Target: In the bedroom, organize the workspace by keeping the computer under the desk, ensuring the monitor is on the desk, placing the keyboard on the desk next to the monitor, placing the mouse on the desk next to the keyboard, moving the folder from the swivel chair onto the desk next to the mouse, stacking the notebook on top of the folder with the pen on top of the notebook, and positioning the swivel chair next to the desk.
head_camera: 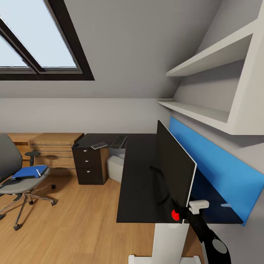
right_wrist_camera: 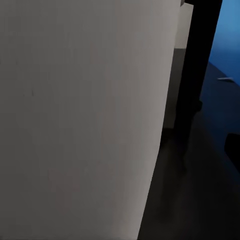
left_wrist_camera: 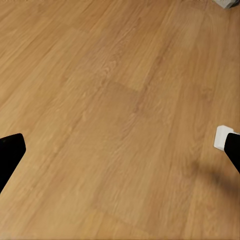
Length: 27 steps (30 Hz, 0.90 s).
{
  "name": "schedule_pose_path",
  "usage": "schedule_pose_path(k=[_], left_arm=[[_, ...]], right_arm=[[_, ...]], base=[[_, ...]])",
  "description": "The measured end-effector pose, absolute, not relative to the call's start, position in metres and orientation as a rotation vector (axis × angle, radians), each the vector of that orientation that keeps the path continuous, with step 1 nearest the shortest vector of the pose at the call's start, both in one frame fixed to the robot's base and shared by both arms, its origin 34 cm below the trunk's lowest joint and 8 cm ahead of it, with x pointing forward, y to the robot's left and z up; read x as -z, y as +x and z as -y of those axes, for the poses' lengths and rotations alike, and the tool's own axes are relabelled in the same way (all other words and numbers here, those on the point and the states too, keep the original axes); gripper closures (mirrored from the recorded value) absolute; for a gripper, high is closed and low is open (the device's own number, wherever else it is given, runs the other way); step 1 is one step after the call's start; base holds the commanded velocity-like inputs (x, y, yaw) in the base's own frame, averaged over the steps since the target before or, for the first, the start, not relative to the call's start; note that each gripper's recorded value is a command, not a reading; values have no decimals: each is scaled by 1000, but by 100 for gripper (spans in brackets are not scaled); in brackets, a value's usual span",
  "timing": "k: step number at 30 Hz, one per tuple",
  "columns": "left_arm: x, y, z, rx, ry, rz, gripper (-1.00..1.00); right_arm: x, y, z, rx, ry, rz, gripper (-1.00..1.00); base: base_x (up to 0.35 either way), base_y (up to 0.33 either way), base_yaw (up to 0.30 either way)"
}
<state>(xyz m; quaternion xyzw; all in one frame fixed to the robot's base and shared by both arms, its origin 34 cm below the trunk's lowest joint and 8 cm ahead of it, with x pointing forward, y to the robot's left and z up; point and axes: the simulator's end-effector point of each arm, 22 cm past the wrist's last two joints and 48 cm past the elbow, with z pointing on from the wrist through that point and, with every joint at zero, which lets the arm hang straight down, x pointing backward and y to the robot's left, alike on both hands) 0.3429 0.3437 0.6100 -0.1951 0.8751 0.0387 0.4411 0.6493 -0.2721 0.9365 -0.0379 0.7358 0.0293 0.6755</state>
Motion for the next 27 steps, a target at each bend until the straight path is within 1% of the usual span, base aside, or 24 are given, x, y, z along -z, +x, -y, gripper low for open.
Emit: schedule_pose_path(k=[7, 18, 24, 27], left_arm=[[-610, 343, -344, -96, -484, -2172, -100], [-610, 343, -344, -96, -484, -2172, -100], [-610, 343, -344, -96, -483, -2172, -100], [-610, 343, -344, -95, -483, -2172, -100]], right_arm=[[-937, 649, 272, -66, -85, -1654, -100], [-937, 649, 272, -66, -86, -1654, -100], [-937, 649, 272, -65, -86, -1653, -100], [-937, 649, 272, -65, -87, -1653, -100]], base=[[79, 0, 0], [23, 0, 0], [174, 0, 0], [74, 0, 0]])
